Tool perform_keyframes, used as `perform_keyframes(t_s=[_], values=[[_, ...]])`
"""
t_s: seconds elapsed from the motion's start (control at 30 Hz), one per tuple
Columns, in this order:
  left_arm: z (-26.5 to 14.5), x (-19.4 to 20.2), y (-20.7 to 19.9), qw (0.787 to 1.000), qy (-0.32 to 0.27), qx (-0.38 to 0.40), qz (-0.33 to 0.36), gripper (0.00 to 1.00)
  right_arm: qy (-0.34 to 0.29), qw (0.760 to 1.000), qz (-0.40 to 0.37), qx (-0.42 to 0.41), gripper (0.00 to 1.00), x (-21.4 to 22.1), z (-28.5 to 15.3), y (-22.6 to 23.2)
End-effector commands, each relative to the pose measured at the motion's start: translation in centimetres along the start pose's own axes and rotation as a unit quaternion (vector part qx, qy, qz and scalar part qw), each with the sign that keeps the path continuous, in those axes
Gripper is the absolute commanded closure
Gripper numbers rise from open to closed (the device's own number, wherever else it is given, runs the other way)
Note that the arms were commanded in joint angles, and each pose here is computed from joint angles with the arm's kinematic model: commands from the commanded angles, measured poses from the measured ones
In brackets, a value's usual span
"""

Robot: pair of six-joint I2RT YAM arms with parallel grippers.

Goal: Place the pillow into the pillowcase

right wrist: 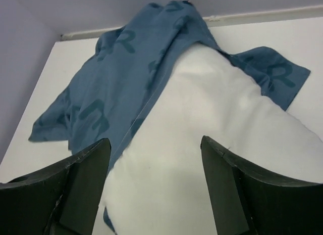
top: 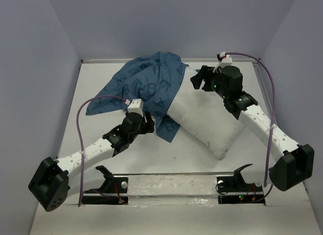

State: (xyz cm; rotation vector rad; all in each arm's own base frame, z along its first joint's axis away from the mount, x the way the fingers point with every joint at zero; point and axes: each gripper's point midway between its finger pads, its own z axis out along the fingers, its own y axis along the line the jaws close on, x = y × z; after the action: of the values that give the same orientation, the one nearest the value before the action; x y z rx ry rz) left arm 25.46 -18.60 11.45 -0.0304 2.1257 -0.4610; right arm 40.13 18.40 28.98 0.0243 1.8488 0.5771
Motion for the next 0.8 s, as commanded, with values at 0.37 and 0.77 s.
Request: perform_keyframes(t_s=[0.37,0.77], values=[[8.9,-4.3,-7.6,0.988,-0.065,0.027,0.134,0.3,0.128,0.979,-0.114,-0.114,0.21,10.3,-4.0,6.8],[10.0,-4.6,-5.6,0.983,-0.069,-0.045,0.165,0.75,0.139,0.975,-0.16,-0.059,0.18,11.6,-3.8,4.0]])
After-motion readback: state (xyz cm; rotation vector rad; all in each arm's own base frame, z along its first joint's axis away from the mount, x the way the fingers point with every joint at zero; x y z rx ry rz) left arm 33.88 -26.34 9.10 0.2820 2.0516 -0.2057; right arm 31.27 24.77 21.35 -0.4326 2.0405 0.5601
